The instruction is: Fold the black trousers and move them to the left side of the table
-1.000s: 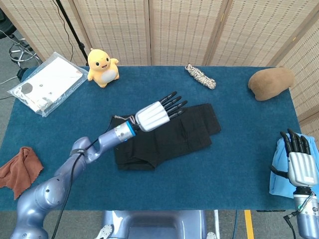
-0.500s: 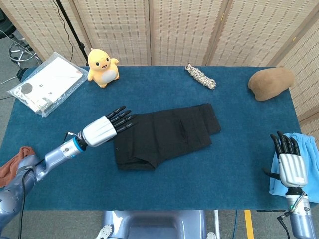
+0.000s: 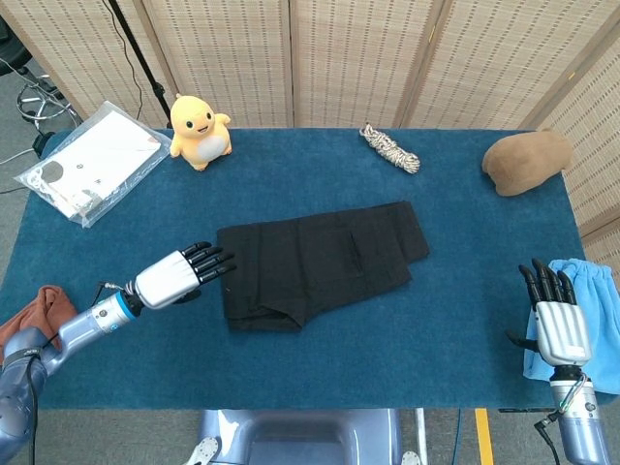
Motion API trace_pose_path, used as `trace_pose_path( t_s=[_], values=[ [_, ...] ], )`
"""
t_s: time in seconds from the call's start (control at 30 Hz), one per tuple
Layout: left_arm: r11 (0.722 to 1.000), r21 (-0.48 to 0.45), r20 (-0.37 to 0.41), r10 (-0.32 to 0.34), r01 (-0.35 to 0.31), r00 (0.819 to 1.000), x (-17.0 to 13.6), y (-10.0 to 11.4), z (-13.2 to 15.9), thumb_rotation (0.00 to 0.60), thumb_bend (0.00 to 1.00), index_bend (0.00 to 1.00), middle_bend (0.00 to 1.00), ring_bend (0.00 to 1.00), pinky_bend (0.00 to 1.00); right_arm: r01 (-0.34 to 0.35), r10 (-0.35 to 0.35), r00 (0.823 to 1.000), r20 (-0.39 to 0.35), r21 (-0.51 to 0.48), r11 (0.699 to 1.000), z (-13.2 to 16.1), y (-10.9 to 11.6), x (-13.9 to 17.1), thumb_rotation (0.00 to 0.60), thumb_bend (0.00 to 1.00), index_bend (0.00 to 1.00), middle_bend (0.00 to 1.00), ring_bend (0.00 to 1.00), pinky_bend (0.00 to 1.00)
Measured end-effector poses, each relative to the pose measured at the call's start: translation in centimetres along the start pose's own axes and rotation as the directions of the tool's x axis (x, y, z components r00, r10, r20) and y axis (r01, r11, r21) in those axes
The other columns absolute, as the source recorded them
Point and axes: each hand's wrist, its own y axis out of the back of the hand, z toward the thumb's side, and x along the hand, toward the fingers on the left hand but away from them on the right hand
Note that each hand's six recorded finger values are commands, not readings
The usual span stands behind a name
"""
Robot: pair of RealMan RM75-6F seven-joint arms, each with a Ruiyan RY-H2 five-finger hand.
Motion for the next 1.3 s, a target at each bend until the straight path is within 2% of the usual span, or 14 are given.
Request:
trace_pose_path(
  t_s=[0.17,0.43,0.7,1.3],
  values=[
    [0.998,-0.024,-0.018,-0.053,0.052,0.998,-0.8,-1.4,0.0,0.600,0.20,0.21,0.20,0.21,0.26,0.005,-0.005,1.000,0.000,-0.003,1.000,0.0,0.0,-0.1,0.600,0.00,0.00,0.00,0.00,0.00],
    [0.995,-0.050,-0.032,-0.084,0.082,0.996,-0.5,-2.6,0.3,0.600,0.20,0.30,0.23,0.24,0.27,0.009,-0.009,1.000,0.002,-0.006,1.000,-0.1,0.1,0.0,0.600,0.00,0.00,0.00,0.00,0.00],
    [0.993,-0.052,-0.034,-0.112,0.110,0.993,-0.2,-3.5,0.6,0.600,0.20,0.30,0.26,0.26,0.27,0.012,-0.012,1.000,0.007,-0.008,1.000,-0.3,0.1,-0.1,0.600,0.00,0.00,0.00,0.00,0.00],
    [0.989,-0.047,-0.041,-0.144,0.142,0.989,4.0,-5.1,1.7,0.600,0.21,0.30,0.26,0.26,0.27,0.013,-0.013,1.000,0.012,-0.012,1.000,-0.4,0.3,-0.1,0.600,0.00,0.00,0.00,0.00,0.00]
  ],
)
